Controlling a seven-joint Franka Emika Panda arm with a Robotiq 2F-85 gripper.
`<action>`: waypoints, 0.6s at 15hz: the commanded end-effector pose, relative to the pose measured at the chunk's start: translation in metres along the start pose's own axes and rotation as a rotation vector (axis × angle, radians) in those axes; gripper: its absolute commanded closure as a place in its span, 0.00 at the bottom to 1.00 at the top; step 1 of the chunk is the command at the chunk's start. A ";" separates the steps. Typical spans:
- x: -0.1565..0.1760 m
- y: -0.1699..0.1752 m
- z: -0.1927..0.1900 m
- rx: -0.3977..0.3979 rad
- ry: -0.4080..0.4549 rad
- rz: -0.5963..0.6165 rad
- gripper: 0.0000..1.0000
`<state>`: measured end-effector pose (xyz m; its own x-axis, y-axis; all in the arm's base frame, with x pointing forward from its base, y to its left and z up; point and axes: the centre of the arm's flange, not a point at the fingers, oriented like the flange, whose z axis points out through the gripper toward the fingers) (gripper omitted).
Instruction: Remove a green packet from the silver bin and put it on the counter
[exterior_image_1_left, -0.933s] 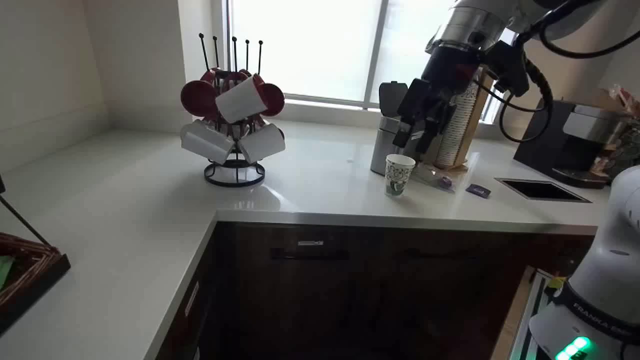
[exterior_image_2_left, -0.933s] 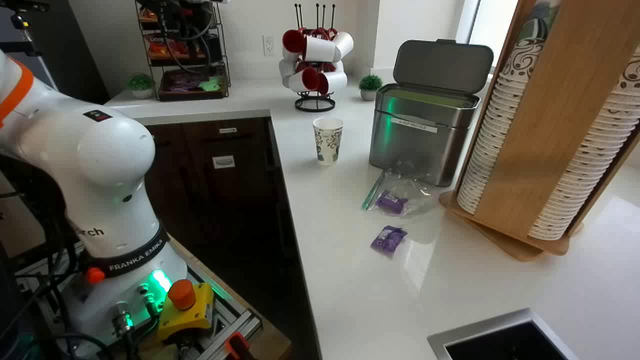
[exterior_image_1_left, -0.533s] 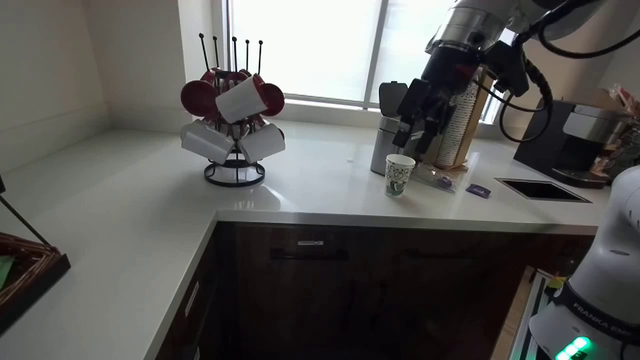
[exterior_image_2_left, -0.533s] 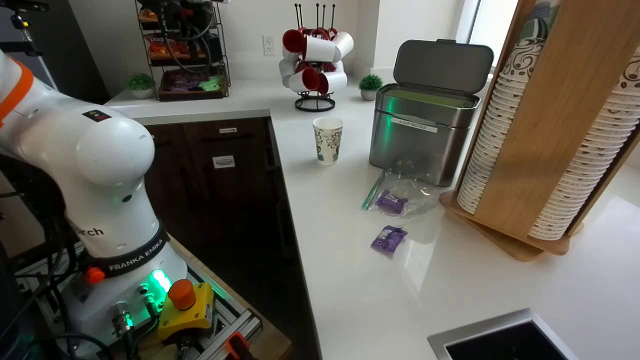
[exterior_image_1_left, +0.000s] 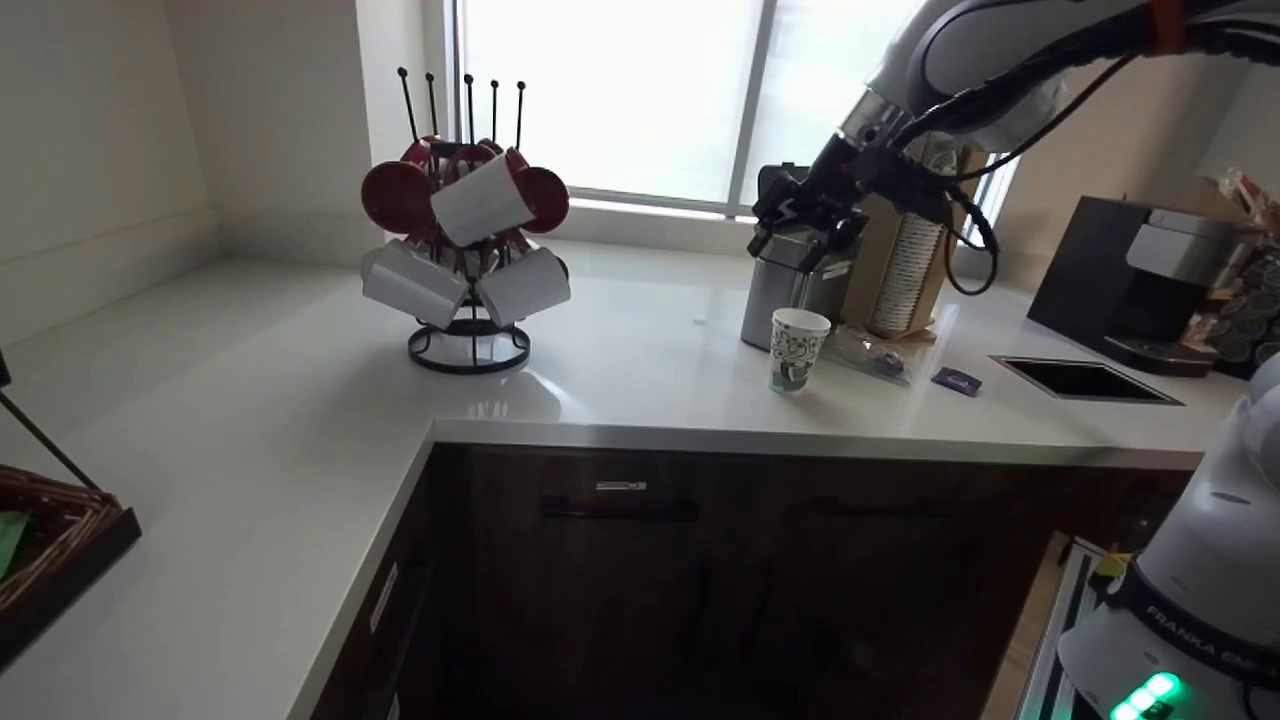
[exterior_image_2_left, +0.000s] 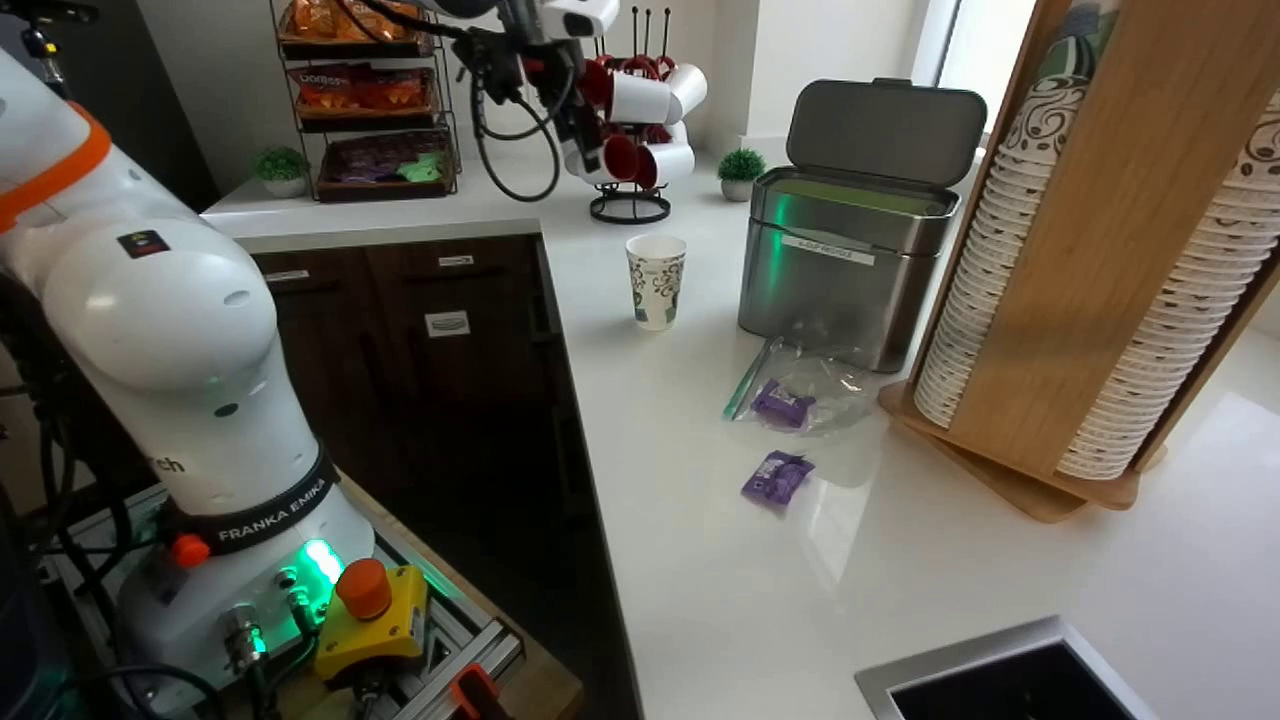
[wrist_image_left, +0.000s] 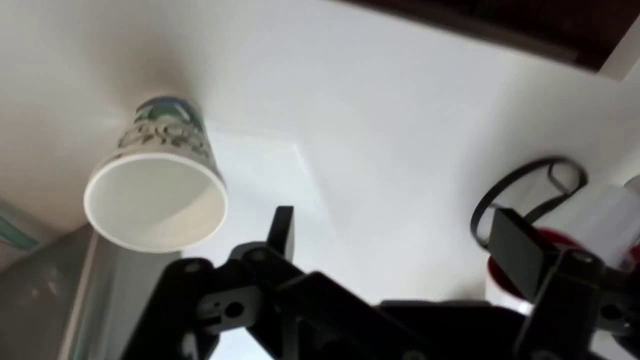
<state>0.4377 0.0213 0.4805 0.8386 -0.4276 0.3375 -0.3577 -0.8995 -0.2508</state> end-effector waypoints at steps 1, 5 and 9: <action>0.069 0.015 0.038 -0.025 0.166 0.131 0.00; 0.126 0.029 0.058 -0.035 0.327 0.218 0.00; 0.105 0.044 0.050 -0.017 0.287 0.172 0.00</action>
<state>0.5305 -0.0589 0.4595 0.6161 -0.5786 0.5345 -0.4925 -0.8125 -0.3119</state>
